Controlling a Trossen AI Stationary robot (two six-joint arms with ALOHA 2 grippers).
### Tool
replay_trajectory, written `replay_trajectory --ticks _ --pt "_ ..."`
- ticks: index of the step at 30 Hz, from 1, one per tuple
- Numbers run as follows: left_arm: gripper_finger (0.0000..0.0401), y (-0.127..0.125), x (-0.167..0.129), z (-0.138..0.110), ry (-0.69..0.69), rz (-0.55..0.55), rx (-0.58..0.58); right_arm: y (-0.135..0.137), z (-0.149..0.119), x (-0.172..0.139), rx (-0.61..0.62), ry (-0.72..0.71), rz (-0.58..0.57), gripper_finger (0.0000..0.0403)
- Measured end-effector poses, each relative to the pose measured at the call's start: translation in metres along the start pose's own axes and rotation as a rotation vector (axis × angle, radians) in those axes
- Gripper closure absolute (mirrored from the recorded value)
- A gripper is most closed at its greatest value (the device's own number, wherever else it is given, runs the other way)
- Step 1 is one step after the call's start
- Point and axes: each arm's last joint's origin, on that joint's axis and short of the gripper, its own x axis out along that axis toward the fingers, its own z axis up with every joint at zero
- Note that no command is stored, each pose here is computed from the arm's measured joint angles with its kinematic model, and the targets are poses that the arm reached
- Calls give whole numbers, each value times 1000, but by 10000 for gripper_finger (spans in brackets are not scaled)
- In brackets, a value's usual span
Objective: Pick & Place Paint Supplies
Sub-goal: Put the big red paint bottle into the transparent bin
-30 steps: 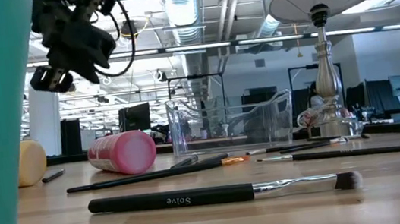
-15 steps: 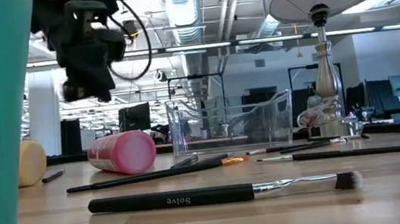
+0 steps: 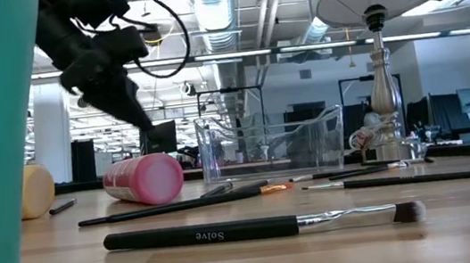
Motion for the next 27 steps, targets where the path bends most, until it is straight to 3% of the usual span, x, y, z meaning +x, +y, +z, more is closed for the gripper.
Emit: replay_trajectory --ticks 5,9,16,20,22,27 --pt "290 5 1 1 -6 13 -81 0 1 0 2 -6 -1 301" --pt "275 12 1 1 -13 107 -123 0 1 0 3 -6 -1 301" --pt "282 17 0 1 -27 240 -237 0 1 0 3 -6 -1 301" --pt "290 19 1 2 -51 234 -360 0 1 0 2 -5 -1 301" --pt "293 18 1 2 -43 181 -322 0 0 0 1 -2 -1 301" --pt "296 9 1 2 -17 2 -98 0 0 0 0 -1 0 301"
